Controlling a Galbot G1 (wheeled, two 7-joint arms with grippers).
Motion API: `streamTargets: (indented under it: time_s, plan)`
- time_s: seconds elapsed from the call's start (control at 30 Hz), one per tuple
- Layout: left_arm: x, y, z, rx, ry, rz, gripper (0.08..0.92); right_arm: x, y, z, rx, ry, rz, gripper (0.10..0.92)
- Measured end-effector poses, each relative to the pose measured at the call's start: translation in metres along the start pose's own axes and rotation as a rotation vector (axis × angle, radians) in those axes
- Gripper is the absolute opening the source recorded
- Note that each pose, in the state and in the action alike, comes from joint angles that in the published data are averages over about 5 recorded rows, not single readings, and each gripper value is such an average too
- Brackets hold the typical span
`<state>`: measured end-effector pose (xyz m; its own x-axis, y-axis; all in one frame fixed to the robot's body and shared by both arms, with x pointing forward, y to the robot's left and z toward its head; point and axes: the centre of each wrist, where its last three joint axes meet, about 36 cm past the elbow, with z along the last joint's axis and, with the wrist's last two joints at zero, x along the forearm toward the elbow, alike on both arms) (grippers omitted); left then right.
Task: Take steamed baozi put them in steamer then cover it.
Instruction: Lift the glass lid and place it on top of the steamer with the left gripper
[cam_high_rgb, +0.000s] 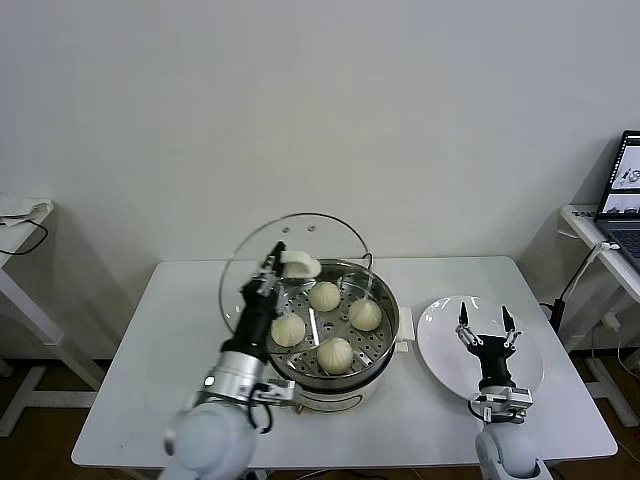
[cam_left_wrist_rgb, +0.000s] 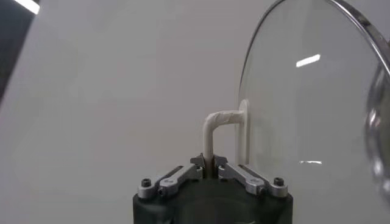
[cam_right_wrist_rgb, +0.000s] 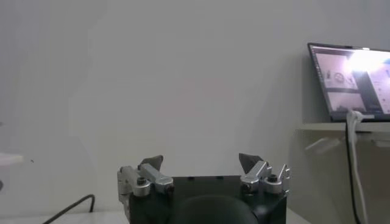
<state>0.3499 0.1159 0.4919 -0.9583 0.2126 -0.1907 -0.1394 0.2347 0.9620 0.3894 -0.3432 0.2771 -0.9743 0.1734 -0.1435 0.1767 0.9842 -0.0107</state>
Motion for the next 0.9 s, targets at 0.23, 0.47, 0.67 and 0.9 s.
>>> streamTargets:
  time_s: [0.23,0.47,0.67,0.9]
  plan:
    - [-0.013,-0.023,-0.025,-0.048,0.036,0.074,0.193,-0.005,0.001,-0.002,-0.007,0.006,0.005,0.823]
    - [-0.018,-0.040,-0.036,-0.114,0.052,0.131,0.193,-0.011,0.002,-0.004,-0.010,0.007,0.007,0.823]
    - [-0.019,-0.046,-0.045,-0.132,0.057,0.151,0.193,-0.012,0.001,-0.003,-0.008,0.013,0.009,0.823]
    - [-0.020,-0.054,-0.052,-0.144,0.058,0.168,0.193,-0.012,0.000,-0.002,-0.006,0.017,0.008,0.823]
